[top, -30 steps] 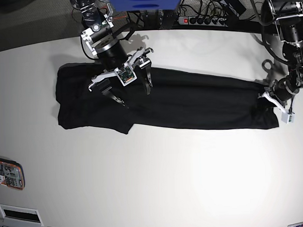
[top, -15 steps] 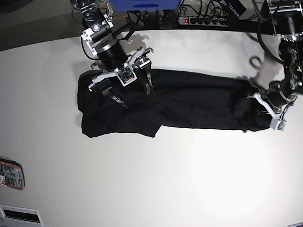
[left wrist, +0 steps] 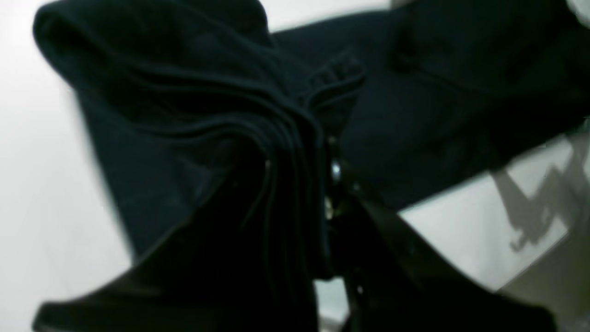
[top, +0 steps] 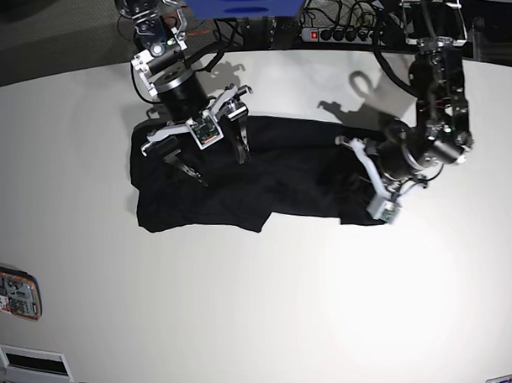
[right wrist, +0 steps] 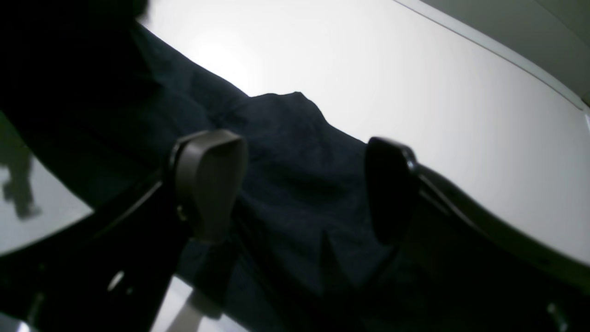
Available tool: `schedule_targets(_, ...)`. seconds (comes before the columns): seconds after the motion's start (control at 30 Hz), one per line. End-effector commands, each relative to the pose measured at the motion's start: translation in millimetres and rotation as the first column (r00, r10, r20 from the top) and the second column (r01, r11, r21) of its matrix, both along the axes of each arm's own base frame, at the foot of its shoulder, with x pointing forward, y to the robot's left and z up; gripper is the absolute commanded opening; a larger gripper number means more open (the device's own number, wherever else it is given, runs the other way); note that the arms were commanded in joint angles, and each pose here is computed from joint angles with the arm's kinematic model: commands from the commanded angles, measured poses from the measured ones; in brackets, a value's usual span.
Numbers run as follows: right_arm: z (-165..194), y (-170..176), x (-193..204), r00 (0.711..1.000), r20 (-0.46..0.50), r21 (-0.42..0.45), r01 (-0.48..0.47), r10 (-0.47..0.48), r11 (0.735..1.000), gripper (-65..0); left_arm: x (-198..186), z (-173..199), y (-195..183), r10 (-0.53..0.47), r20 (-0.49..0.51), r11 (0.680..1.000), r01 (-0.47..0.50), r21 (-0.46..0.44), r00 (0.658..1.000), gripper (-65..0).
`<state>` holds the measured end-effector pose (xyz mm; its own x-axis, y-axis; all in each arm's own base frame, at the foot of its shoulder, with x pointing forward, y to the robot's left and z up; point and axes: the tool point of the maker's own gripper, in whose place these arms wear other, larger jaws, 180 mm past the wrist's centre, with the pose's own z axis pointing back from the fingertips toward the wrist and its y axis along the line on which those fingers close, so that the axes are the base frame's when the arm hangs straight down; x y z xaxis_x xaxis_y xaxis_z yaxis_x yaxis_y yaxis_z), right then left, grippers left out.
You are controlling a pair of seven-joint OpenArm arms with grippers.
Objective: Fold the T-shirt properly
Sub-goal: 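Fold the strip's end with the left gripper toward the right gripper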
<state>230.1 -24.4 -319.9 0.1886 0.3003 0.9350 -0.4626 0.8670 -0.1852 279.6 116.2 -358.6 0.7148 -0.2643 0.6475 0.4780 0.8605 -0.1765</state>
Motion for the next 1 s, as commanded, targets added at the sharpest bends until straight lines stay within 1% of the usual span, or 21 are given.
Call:
schedule_targets(0.0, 12.4, -0.2, 3.3, 0.999, 0.044, 0.021, 0.004, -0.005, 1.000, -22.8, 9.2, 8.5, -2.8, -0.006, 0.048, 1.000, 0.006, -0.007, 0.999, -65.0)
schedule_targets(0.1, 13.0, -0.2, 3.4, 0.999, 0.045, 0.022, 0.004, -0.005, 1.000, -22.8, 13.5, 3.3, -11.3, 0.005, 0.067, 0.999, -0.003, -0.035, 0.998, -65.0)
schedule_targets(0.2, 13.0, -0.2, 3.4, 0.999, 0.045, 0.022, 0.004, -0.005, 1.000, -22.8, 13.3, -6.7, -11.4, 0.022, 0.049, 0.999, -0.020, -0.037, 0.999, -65.0)
schedule_targets(0.23, 13.0, -0.2, 3.4, 0.999, 0.045, 0.022, 0.004, -0.005, 1.000, -22.8, 13.0, -8.2, -12.6, 0.024, 0.044, 0.999, -0.022, -0.042, 0.999, -58.9)
schedule_targets(0.33, 13.0, -0.8, 3.6, 0.999, 0.046, 0.021, 0.005, -0.006, 1.000, -22.8, 12.0, -9.3, -15.0, 0.024, 0.039, 0.998, -0.022, -0.051, 0.999, -35.7)
schedule_targets(0.4, 12.7, -5.6, 5.2, 0.999, 0.047, 0.014, 0.017, -0.018, 1.000, -22.8, 8.8, -10.8, -23.5, -0.010, 0.032, 0.999, 0.012, -0.051, 0.999, -24.8)
schedule_targets(0.43, 12.6, -7.8, 5.9, 0.999, 0.048, 0.011, 0.022, -0.023, 1.000, -22.8, 7.0, -11.6, -30.5, -0.034, 0.029, 0.998, 0.035, -0.052, 0.999, -21.6)
schedule_targets(0.5, 12.6, -8.3, 6.0, 0.999, 0.048, 0.012, 0.024, -0.024, 1.000, -22.8, 1.3, -14.5, -44.6, -0.080, 0.020, 0.995, 0.081, -0.053, 0.997, -19.4)
schedule_targets(0.6, 11.5, -17.1, 8.5, 0.998, 0.047, 0.003, 0.046, -0.046, 0.999, -22.8, -5.9, -16.8, -65.1, -0.139, 0.012, 0.988, 0.140, -0.062, 0.990, -19.4)
schedule_targets(0.67, 9.2, -25.4, 10.3, 0.997, 0.039, -0.011, 0.067, -0.067, 0.998, -22.8, -3.8, -12.5, -78.4, -0.181, 0.028, 0.981, 0.183, -0.063, 0.983, -19.4)
schedule_targets(0.77, 3.7, -39.2, 11.8, 0.995, 0.017, -0.041, 0.102, -0.102, 0.994, -22.8, -0.3, -7.9, -88.2, -0.214, 0.045, 0.974, 0.217, -0.061, 0.976, -19.4)
schedule_targets(0.83, 3.3, -50.7, 14.6, 0.991, 0.019, -0.056, 0.130, -0.129, 0.990, -22.8, 2.6, -3.6, -90.7, -0.220, 0.057, 0.972, 0.223, -0.067, 0.974, -19.4)
schedule_targets(0.9, 5.6, -70.0, 20.1, 0.984, 0.031, -0.067, 0.178, -0.176, 0.982, -22.8, 4.7, 4.3, -91.0, -0.219, 0.082, 0.972, 0.225, -0.065, 0.972, -19.4)
schedule_targets(0.93, 7.3, -82.6, 22.5, 0.977, 0.032, -0.055, 0.213, -0.211, 0.976, -22.8, 3.3, 7.6, -91.7, -0.221, 0.093, 0.972, 0.227, -0.063, 0.971, -19.4)
schedule_targets(0.97, 10.2, -100.4, 25.1, 0.964, 0.028, -0.021, 0.266, -0.265, 0.964, -22.8, 3.7, 16.0, -92.1, -0.228, 0.120, 0.970, 0.236, -0.056, 0.966, -19.4)
